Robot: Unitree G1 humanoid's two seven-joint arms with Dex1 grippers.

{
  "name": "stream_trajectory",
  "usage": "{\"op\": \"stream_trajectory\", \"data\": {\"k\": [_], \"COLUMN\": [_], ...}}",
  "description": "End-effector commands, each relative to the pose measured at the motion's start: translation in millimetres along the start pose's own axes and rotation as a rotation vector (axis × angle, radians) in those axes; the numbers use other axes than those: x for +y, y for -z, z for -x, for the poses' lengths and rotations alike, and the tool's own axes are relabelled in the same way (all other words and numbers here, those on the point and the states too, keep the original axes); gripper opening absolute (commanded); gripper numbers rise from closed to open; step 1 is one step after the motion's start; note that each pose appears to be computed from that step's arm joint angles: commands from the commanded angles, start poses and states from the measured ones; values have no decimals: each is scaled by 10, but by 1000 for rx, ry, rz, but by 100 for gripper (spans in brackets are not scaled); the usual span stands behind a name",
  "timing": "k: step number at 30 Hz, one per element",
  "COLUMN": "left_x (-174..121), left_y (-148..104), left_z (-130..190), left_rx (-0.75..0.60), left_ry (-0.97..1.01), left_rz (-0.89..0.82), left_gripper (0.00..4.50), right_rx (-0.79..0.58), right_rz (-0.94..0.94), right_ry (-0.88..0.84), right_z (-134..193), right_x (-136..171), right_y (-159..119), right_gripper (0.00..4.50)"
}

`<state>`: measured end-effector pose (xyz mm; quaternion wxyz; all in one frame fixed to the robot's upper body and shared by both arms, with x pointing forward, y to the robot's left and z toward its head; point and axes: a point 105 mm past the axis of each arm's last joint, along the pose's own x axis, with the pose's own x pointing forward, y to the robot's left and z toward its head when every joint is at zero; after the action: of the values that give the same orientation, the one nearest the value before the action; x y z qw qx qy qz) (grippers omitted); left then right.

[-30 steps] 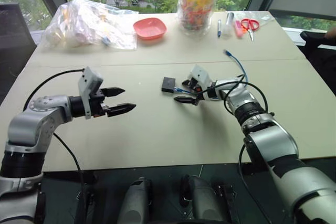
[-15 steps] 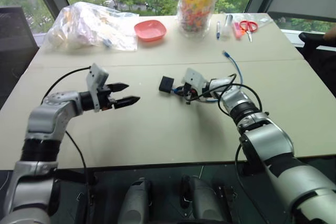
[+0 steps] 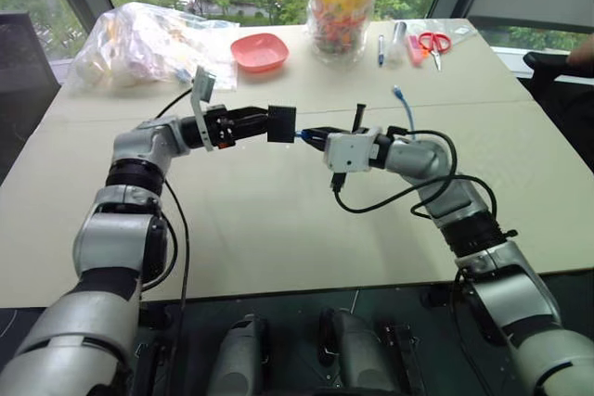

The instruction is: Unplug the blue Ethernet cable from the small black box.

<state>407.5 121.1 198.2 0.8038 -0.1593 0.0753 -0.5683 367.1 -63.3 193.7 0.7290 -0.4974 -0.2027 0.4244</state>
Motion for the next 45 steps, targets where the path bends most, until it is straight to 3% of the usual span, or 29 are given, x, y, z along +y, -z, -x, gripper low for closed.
{"op": "stream_trajectory", "data": {"k": [1, 4, 11, 12, 15, 19, 23, 25, 28, 30, 35, 45], "left_x": [-93, -174, -214, -210, -165, -129, -125, -143, -227, -275, -373, -575], "left_y": [-202, -175, -203, -208, -210, -174, -197, -220, -273, -239, -244, -162], "left_z": [-99, -188, -184, -177, -155, -116, -36, -18, -41, -82, -136, -135], "left_rx": [-40, -14, -21, -25, -31, -38, -103, -139, -244, -277, -367, -329], "left_ry": [57, 124, 159, 156, 119, 98, 106, 124, 205, 250, 319, 378], "left_rz": [-45, -37, -27, -27, -37, -28, 28, 62, 193, 264, 370, 406], "left_gripper": [450, 371, 68, 52, 53, 53, 53, 53, 53, 53, 53, 53], "right_rx": [-28, -29, -20, -18, -9, 24, 53, -46, -320, -422, -491, -472], "right_rz": [41, 42, 50, 51, 36, -76, -469, -766, -1316, -1491, -1679, -1711], "right_ry": [48, 56, 42, 41, 26, -1, 126, 197, 219, 190, 217, 336], "right_z": [32, 24, 18, 18, 24, 151, 449, 487, 450, 411, 306, 286], "right_x": [-156, -177, -139, -135, -104, -11, 50, 50, 92, 113, 127, 33], "right_y": [-156, -199, -225, -223, -212, -126, -53, -189, -478, -589, -677, -529], "right_gripper": [3, 0, 0, 0, 0, 166, 370, 370, 370, 370, 370, 370]}}
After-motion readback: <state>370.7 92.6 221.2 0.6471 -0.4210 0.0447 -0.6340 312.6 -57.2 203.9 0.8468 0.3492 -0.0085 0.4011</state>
